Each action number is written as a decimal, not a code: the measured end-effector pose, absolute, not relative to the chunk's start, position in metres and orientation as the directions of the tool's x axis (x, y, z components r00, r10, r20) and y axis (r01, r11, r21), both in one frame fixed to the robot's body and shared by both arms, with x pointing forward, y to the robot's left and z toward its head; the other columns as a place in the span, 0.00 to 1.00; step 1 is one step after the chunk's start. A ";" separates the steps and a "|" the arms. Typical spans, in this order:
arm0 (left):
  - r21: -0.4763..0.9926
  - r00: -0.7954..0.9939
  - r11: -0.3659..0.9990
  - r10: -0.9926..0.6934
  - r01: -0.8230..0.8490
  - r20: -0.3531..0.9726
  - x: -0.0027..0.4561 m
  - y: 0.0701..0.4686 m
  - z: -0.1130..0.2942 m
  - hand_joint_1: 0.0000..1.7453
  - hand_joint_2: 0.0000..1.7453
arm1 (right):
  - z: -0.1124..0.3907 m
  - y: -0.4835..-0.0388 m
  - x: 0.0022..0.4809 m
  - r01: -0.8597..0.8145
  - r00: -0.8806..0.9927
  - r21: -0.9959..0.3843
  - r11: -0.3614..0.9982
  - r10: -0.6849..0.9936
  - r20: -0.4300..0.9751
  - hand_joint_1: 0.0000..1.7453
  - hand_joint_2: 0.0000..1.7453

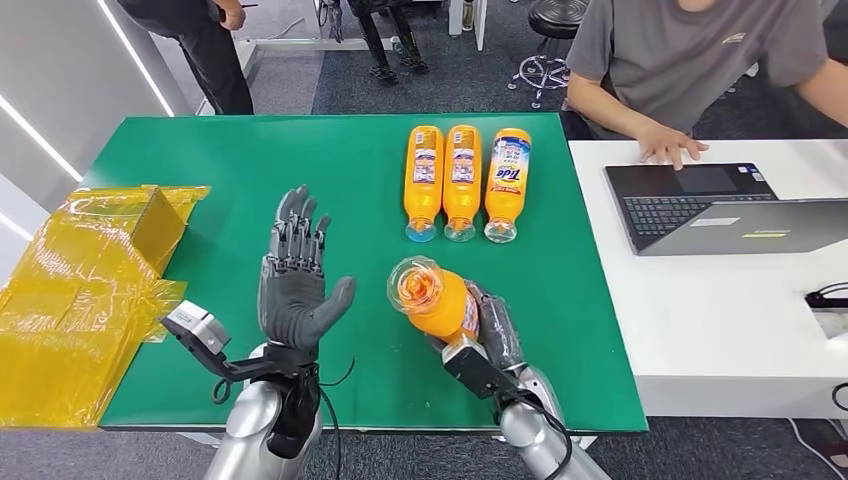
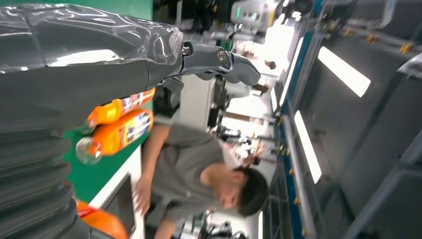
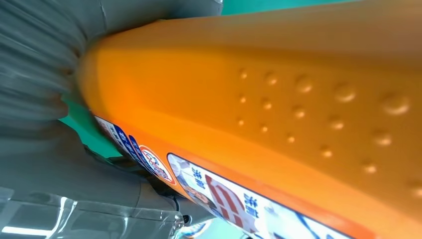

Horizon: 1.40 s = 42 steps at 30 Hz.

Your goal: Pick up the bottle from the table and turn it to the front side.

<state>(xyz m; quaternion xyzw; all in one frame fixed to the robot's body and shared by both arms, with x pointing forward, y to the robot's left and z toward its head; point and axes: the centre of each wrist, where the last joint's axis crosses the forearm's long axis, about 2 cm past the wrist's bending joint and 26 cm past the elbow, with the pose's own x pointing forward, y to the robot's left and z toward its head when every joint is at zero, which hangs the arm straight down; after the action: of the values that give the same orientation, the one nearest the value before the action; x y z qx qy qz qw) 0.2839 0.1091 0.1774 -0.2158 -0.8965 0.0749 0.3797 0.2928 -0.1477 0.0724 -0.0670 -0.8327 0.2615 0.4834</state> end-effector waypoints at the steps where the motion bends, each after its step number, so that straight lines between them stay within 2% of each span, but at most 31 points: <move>1: -0.297 -0.611 0.891 0.451 0.342 0.651 0.284 0.108 0.176 0.00 1.00 | 0.074 -0.147 0.294 -0.144 -0.528 -0.503 0.852 0.364 0.767 1.00 1.00; 18: -0.270 -0.607 0.898 0.435 0.348 0.665 0.284 0.103 0.173 0.00 1.00 | 0.111 -0.121 0.332 -0.253 -0.494 -0.605 0.755 0.436 0.752 1.00 1.00; 32: -0.273 -0.608 0.900 0.431 0.339 0.666 0.285 0.105 0.173 0.00 1.00 | 0.116 -0.110 0.337 -0.284 -0.508 -0.642 0.712 0.456 0.731 1.00 1.00; 42: -0.300 -0.614 0.910 0.414 0.285 0.672 0.288 0.114 0.170 0.00 1.00 | 0.127 -0.079 0.334 -0.414 -0.576 -0.679 0.606 0.403 0.711 1.00 1.00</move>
<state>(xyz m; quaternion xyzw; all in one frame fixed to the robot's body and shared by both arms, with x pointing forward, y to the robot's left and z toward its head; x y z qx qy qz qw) 0.2876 0.1136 0.1701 -0.1954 -0.8946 0.0817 0.3935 0.3342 -0.0788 0.1275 0.0036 -0.7687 0.4437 0.4607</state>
